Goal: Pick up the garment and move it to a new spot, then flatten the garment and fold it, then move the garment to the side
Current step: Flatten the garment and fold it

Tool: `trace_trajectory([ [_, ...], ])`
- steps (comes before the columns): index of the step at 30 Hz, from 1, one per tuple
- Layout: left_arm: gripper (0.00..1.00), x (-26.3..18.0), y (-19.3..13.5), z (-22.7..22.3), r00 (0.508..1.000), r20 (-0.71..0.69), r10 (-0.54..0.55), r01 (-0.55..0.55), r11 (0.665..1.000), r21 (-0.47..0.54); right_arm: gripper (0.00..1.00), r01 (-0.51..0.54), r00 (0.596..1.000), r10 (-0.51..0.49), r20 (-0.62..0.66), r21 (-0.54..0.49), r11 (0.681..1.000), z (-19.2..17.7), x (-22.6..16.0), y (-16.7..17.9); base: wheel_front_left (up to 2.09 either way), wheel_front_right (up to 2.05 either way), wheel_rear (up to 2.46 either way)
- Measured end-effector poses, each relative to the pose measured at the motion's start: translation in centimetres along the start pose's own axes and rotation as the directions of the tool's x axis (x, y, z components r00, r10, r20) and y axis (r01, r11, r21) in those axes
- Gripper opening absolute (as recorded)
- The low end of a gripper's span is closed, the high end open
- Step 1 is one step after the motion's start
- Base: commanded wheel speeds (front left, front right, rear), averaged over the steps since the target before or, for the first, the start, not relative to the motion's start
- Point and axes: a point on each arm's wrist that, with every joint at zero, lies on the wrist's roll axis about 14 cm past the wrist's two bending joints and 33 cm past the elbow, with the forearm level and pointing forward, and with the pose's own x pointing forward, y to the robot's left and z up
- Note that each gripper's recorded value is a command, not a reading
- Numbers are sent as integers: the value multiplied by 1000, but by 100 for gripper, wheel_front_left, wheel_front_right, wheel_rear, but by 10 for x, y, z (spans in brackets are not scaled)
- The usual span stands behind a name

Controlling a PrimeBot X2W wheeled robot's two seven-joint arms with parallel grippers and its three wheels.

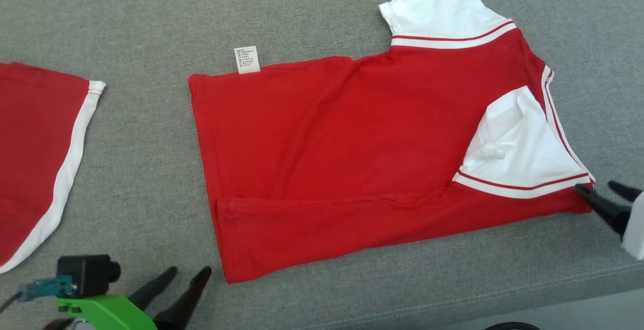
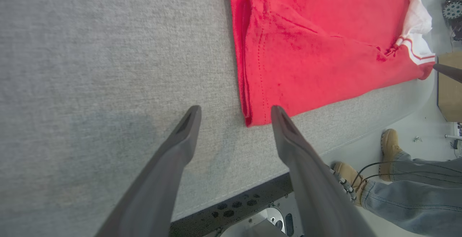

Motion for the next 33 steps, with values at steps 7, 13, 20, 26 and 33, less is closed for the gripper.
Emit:
trace_trajectory([
  [7,100,-6,7,83,991,135,21,-46,983,181,100,0,977,31,212,-144,990,105,-20,16,0,0,0],
  [13,100,48,-23,164,980,190,-60,2,957,289,100,34,937,56,343,-251,967,201,9,41,0,0,0],
  [20,100,112,-12,176,994,102,-28,-2,961,278,100,2,933,100,345,-283,959,235,95,77,0,0,0],
  [26,100,128,4,151,1000,15,-8,4,972,234,100,-31,964,101,245,-272,962,215,157,90,0,0,0],
  [33,100,135,17,145,1000,13,1,-4,982,190,100,-49,986,93,141,-289,956,185,207,98,0,0,0],
])
